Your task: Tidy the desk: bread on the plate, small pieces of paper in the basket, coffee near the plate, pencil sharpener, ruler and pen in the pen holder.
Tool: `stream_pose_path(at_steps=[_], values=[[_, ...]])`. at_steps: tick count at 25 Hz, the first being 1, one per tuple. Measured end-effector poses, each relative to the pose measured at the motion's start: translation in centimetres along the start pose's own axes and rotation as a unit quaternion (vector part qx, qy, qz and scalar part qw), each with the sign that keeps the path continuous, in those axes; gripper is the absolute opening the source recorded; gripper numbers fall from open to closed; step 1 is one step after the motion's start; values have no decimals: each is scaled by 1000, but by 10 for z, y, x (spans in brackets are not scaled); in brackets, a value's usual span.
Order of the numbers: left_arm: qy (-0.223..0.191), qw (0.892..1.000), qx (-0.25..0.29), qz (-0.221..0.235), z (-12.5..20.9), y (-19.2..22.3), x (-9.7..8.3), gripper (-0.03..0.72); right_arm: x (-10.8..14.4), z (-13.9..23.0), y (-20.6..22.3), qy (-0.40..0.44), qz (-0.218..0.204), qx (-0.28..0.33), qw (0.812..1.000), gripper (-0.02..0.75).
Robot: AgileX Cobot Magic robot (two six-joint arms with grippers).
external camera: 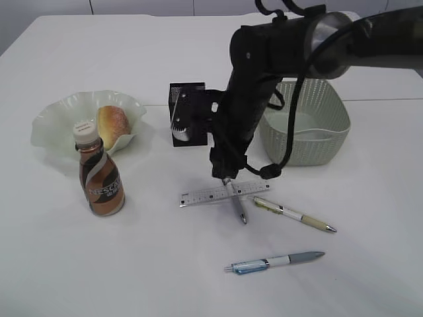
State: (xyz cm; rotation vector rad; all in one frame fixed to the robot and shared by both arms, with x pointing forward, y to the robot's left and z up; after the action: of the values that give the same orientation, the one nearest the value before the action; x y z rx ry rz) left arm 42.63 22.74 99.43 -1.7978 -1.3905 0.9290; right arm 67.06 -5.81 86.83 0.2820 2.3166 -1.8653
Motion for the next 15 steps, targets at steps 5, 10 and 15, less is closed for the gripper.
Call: stream_pose_path(at_steps=[5, 10, 15], values=[[0, 1000, -12, 3, -4, 0, -1, 342, 15, 1, 3, -85, -46, 0, 995, 417], [1, 1000, -19, 4, -7, 0, -1, 333, 15, 0, 9, -98, -48, -5, 994, 417], [-1, 1000, -22, 7, -8, 0, -2, 330, 20, -1, 27, -91, -67, -10, 994, 417]])
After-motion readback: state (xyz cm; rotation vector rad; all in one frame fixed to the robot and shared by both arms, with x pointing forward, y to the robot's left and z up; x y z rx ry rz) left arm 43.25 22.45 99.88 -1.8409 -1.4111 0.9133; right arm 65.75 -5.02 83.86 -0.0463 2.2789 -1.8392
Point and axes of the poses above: a point on each arm's last joint axis where the gripper is mounted, y pointing out along that axis toward the gripper, x along the wrist's bending axis when the last joint is at zero, z = x × y, the point moved 9 cm from there along y, pointing out along that axis toward the gripper, and after that the axes turned 5 degrees about -y, right-handed, at the moved point
